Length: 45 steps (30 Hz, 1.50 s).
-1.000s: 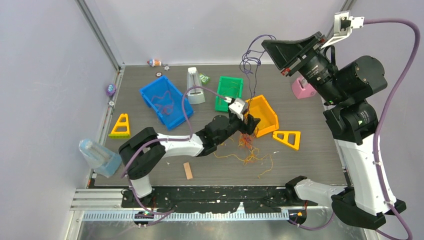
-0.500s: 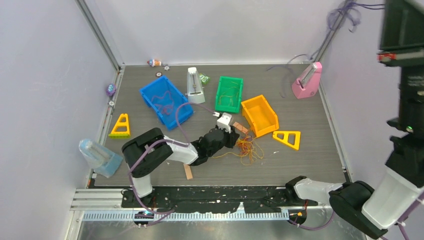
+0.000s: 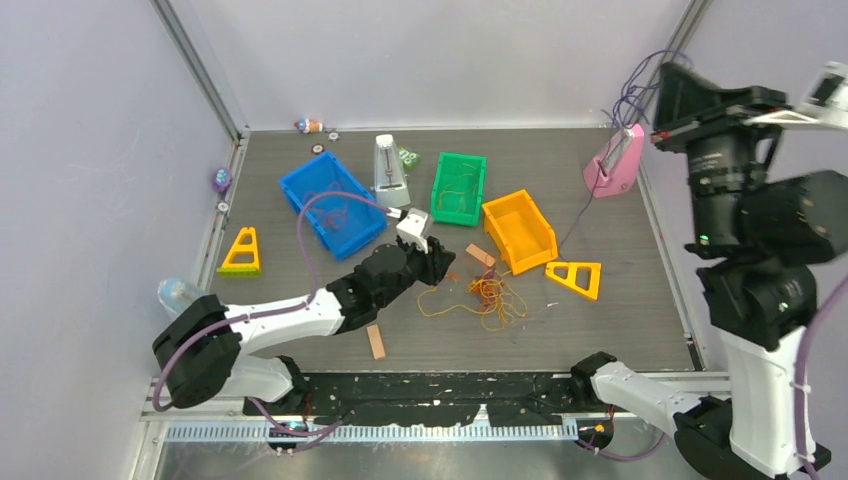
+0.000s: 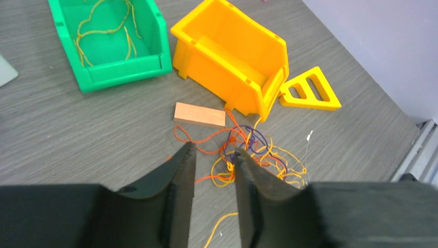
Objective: Untangle the cables
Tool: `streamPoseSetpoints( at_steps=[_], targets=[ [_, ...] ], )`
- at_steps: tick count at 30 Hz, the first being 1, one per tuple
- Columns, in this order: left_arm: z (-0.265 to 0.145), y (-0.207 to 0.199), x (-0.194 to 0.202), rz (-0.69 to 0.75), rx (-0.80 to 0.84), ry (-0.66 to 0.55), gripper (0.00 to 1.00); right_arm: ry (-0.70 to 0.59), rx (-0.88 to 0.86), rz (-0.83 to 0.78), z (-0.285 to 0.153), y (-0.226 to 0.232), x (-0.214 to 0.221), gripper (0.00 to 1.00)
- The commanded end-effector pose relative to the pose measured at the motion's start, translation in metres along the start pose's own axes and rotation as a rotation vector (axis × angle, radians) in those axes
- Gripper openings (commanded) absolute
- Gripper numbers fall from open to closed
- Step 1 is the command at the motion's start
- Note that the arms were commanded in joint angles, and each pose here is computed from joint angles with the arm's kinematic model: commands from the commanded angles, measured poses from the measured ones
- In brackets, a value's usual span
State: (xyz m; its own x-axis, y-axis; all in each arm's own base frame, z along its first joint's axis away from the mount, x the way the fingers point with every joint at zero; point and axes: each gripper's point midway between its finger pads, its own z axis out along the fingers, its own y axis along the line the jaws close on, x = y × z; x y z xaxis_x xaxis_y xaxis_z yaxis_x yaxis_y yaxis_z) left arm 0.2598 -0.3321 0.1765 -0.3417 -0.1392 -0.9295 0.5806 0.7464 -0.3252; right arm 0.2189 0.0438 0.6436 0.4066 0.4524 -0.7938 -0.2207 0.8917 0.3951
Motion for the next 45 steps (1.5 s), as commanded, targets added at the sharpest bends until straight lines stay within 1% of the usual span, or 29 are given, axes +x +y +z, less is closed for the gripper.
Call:
streamPoseSetpoints(
  at_steps=[1, 3, 7, 10, 13, 18, 24, 31, 34, 37, 39, 45],
  targets=[
    [-0.011, -0.005, 0.01, 0.052, 0.014, 0.157, 0.4, 0.017, 0.125, -0.108, 0.007, -0.027, 0.018, 0.05],
    [-0.016, -0.005, 0.008, 0.027, 0.004, 0.168, 0.5, 0.046, 0.123, -0.126, 0.01, -0.028, 0.032, 0.05],
    [-0.027, 0.002, -0.001, 0.008, -0.035, 0.144, 0.67, 0.113, 0.098, -0.144, 0.02, -0.024, 0.062, 0.05],
    [-0.039, 0.009, -0.011, 0.023, -0.067, 0.135, 0.72, 0.166, 0.095, -0.165, 0.031, -0.024, 0.086, 0.05],
    [-0.049, 0.014, -0.017, 0.039, -0.091, 0.131, 0.74, 0.196, 0.11, -0.195, 0.039, -0.027, 0.1, 0.05],
    [-0.062, 0.019, -0.016, 0.053, -0.105, 0.154, 0.76, 0.254, 0.173, -0.26, 0.05, -0.042, 0.128, 0.05],
    [-0.066, 0.019, -0.009, 0.047, -0.094, 0.176, 0.76, 0.37, 0.221, -0.325, 0.041, -0.064, 0.172, 0.05],
    [-0.063, 0.017, -0.005, 0.048, -0.082, 0.193, 0.76, 0.417, 0.246, -0.362, 0.034, -0.078, 0.192, 0.05],
    [-0.063, 0.016, -0.006, 0.047, -0.081, 0.192, 0.76, 0.43, 0.238, -0.38, 0.038, -0.079, 0.197, 0.05],
    [-0.064, 0.017, -0.007, 0.049, -0.085, 0.191, 0.77, 0.461, 0.186, -0.406, 0.042, -0.073, 0.206, 0.05],
    [-0.065, 0.018, -0.007, 0.049, -0.088, 0.19, 0.77, 0.499, 0.143, -0.435, 0.044, -0.07, 0.218, 0.05],
    [-0.066, 0.017, -0.007, 0.051, -0.085, 0.191, 0.77, 0.618, 0.136, -0.473, 0.038, -0.084, 0.267, 0.05]
  ],
)
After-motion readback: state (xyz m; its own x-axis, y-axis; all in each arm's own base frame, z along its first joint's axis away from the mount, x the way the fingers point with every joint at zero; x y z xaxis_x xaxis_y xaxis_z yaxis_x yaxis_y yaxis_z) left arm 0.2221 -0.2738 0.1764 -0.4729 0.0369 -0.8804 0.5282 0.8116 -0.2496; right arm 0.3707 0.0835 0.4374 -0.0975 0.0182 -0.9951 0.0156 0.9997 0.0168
